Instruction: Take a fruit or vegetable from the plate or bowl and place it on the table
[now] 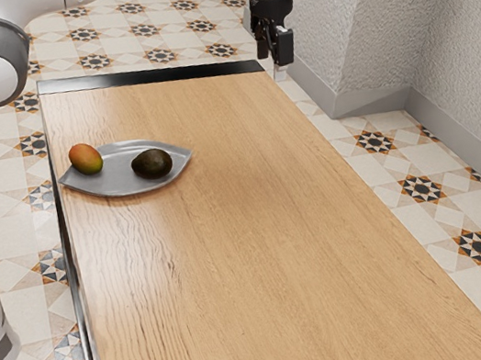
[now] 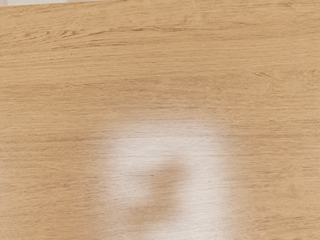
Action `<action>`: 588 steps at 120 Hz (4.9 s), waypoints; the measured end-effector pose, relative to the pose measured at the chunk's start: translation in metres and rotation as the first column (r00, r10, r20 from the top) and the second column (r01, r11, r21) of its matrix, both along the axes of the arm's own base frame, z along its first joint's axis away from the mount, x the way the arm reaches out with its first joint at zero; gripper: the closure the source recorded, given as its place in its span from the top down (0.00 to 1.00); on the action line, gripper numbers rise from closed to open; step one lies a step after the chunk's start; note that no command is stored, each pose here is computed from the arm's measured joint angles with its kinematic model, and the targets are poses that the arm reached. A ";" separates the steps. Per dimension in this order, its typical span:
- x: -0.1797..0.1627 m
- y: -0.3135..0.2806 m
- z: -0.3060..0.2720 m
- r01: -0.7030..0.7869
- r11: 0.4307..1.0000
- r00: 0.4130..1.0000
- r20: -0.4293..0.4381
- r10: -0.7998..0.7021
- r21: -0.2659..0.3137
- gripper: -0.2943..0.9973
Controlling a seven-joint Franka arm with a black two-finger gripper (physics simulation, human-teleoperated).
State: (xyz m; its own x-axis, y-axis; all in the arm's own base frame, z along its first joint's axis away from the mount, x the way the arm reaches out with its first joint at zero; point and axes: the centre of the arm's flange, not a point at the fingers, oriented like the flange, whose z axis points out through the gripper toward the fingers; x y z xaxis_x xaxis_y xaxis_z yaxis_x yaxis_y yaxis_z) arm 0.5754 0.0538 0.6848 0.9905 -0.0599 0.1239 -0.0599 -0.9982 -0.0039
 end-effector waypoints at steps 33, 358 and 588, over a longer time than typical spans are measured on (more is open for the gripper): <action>-0.016 -0.052 0.023 0.082 0.997 0.996 -0.030 -0.082 0.002 0.77; -0.214 0.161 -0.197 0.471 0.880 0.850 -0.236 -0.470 -0.059 0.77; -0.161 0.110 -0.266 0.549 0.821 0.788 -0.231 -0.571 -0.158 0.48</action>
